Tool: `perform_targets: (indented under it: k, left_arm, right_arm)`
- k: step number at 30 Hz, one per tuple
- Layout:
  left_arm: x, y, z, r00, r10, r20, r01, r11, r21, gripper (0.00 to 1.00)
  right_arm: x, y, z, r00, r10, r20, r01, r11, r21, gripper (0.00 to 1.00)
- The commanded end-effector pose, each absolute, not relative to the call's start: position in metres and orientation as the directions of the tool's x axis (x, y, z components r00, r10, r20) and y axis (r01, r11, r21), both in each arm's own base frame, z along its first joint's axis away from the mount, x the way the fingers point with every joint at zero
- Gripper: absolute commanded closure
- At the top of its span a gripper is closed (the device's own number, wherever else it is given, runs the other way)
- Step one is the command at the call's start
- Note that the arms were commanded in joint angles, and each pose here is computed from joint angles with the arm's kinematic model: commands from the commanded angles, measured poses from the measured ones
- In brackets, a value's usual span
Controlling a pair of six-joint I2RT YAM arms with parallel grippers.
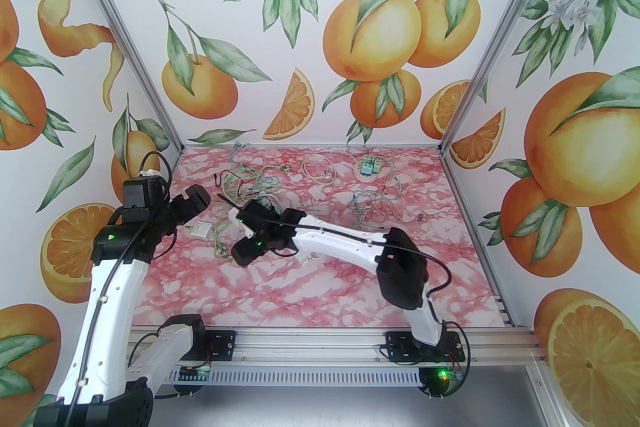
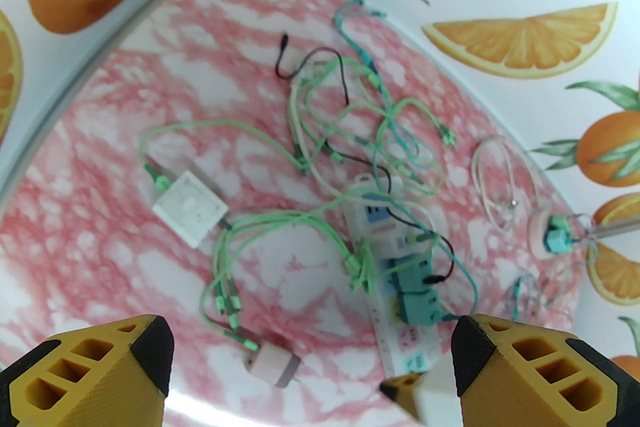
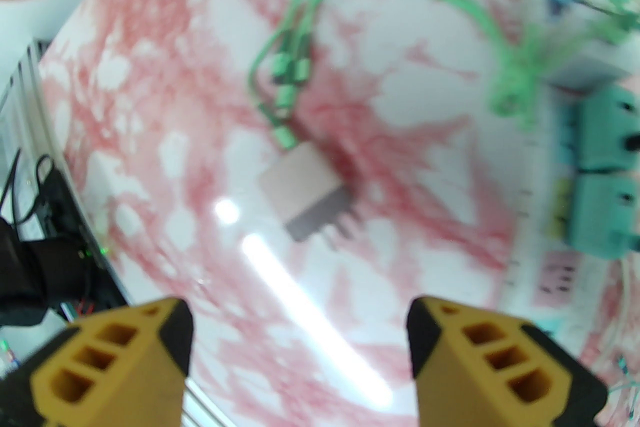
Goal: Pull the plug off the socket
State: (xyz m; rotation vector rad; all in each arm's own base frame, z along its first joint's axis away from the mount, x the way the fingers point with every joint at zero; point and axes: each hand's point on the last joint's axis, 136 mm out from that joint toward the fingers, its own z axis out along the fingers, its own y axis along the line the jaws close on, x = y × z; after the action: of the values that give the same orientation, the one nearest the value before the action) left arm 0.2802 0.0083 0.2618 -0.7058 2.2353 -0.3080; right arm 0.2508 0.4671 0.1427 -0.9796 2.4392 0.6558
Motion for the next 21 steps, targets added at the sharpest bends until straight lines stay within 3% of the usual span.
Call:
perform_targets:
  k: [1,10,16,21]
  left_arm:
    - [0.291,-0.006,0.257,-0.576,-0.568,-0.589,-0.346,0.821,-0.453,0.06]
    - [0.302,-0.047,0.225,-0.662,-0.509,-0.551,-0.291,0.851,-0.437,0.08]
    - [0.305,-0.097,0.189,-0.736,-0.498,-0.459,-0.237,0.824,-0.514,0.17]
    - [0.306,-0.126,0.165,-0.776,-0.438,-0.454,-0.203,0.855,-0.478,0.22]
  right_arm:
    - [0.279,0.443,0.167,-0.666,-0.431,-0.608,-0.680,0.687,0.258,0.28]
    - [0.317,0.389,0.150,-0.724,-0.364,-0.585,-0.582,0.777,0.237,0.38]
    - [0.330,0.379,0.130,-0.740,-0.374,-0.559,-0.568,0.793,0.221,0.42]
    - [0.333,0.373,0.112,-0.760,-0.376,-0.530,-0.558,0.795,0.237,0.46]
